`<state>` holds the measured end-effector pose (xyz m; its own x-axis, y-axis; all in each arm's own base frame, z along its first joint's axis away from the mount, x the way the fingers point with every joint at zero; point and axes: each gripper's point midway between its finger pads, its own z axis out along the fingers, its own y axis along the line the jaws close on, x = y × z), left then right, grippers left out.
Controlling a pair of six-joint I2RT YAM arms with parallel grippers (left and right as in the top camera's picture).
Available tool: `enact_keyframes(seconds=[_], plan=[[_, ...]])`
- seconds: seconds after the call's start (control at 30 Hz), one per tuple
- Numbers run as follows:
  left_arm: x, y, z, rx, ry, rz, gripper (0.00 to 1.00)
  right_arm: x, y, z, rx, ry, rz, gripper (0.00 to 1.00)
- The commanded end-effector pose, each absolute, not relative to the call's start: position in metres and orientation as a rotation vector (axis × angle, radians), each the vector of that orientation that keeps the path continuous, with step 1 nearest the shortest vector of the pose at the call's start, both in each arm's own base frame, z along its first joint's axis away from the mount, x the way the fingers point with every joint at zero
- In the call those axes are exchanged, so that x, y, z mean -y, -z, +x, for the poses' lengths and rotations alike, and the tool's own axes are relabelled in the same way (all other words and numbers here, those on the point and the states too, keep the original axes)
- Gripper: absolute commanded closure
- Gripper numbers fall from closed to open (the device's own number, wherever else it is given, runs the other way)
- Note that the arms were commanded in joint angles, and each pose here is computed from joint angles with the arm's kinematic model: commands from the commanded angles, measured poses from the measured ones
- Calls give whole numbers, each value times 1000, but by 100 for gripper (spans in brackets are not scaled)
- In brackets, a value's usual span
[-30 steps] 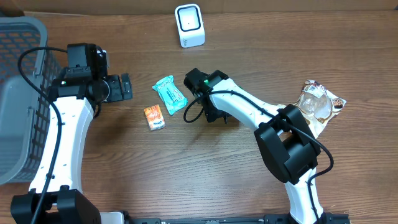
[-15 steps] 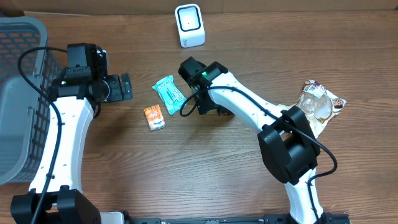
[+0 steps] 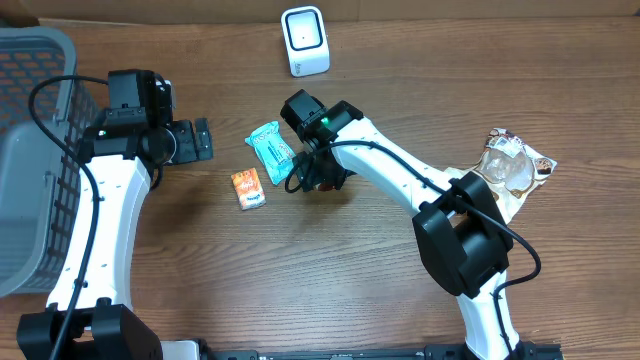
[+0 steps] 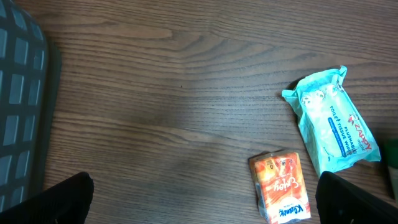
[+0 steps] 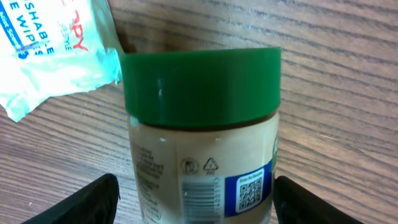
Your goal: Scan the item barcode
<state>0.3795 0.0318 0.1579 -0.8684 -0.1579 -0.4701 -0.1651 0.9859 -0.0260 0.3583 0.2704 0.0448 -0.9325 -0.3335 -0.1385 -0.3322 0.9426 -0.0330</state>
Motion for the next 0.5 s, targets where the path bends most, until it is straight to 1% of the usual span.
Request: enact_keyframes(seconds=[0.0, 0.07, 0.2, 0.47], plan=[[-35, -155, 379, -2653, -44, -198, 0, -277, -68, 367, -2908, -4, -535, 23], [-35, -155, 379, -2653, -44, -198, 0, -275, -79, 371, -2889, 26, -539, 24], [-35, -155, 379, -2653, -44, -198, 0, -277, -98, 376, -2861, 43, -541, 24], [-35, -155, 379, -2653, -44, -198, 1, -284, -97, 370, -2885, -15, -545, 26]])
